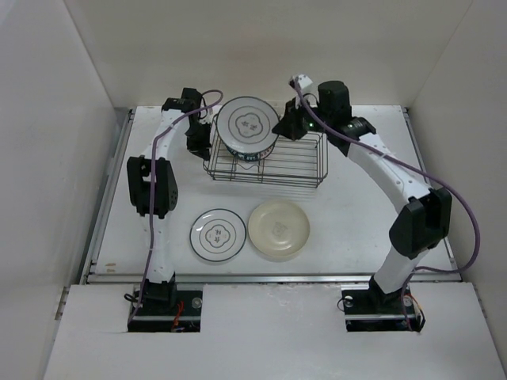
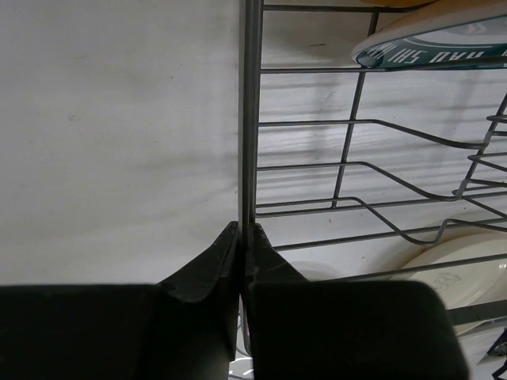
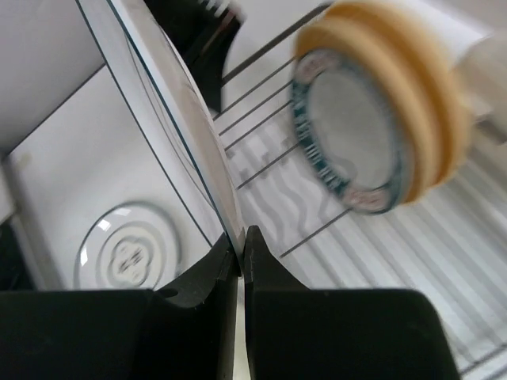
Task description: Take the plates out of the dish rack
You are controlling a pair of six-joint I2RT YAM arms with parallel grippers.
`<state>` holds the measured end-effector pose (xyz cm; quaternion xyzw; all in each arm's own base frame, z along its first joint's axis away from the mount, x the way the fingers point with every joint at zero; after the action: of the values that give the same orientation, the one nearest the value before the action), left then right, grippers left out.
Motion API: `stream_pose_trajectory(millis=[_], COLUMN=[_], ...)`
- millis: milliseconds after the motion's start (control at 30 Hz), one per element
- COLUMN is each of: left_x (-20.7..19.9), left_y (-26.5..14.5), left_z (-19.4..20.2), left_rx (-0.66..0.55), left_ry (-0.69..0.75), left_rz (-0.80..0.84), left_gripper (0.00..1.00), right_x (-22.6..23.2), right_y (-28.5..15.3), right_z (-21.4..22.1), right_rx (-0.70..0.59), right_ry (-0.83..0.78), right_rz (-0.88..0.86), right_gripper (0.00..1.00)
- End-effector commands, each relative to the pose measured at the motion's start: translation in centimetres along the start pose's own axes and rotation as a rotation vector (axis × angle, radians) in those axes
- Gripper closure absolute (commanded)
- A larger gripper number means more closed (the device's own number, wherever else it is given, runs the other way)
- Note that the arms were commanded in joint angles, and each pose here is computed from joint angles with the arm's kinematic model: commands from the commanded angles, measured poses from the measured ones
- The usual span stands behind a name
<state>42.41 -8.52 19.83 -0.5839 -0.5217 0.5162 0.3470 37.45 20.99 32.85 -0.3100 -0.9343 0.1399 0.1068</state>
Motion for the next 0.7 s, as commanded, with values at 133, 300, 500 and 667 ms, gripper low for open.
stream_pose_trajectory(millis=[133,300,500,667], left_x=[0.1,0.2,0.6,0.7], left_y=[-1.6,-2.1,-2.3,-2.6], left_z=[1.4,1.8,1.9,1.8], left_rx=[0.064,0.057,0.054,0.037], left_ry=[-0.090,-0.114,-0.114,-0.111], left_rz=[0.061,0.096,0.094,0.069], left_gripper=[1.00,1.00,1.00,1.00], right_x=[7.7,10.3,12.5,12.5], right_y=[2.8,5.4,8.9,9.6], right_z=[8.6,12.5,14.5,15.0], right_rx=[0.290,0.482,0.568,0.594], right_ry=[0.052,0.057,0.038,0.043], right_rz=[-0.400,-0.496,-0.445,-0.389], right_gripper=[1.00,1.00,0.95,0.46])
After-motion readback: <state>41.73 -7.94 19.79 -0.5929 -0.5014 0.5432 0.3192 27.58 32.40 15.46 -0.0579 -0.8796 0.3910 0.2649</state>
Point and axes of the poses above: each gripper's point midway between its finger pads, its own y axis out along the fingers, its own x axis along the line the jaws close on, z = x × y, the point moved 10 cm from there along -y, back along the fingers, and after that the axes turned 8 degrees about -y, right-handed, at the moved point
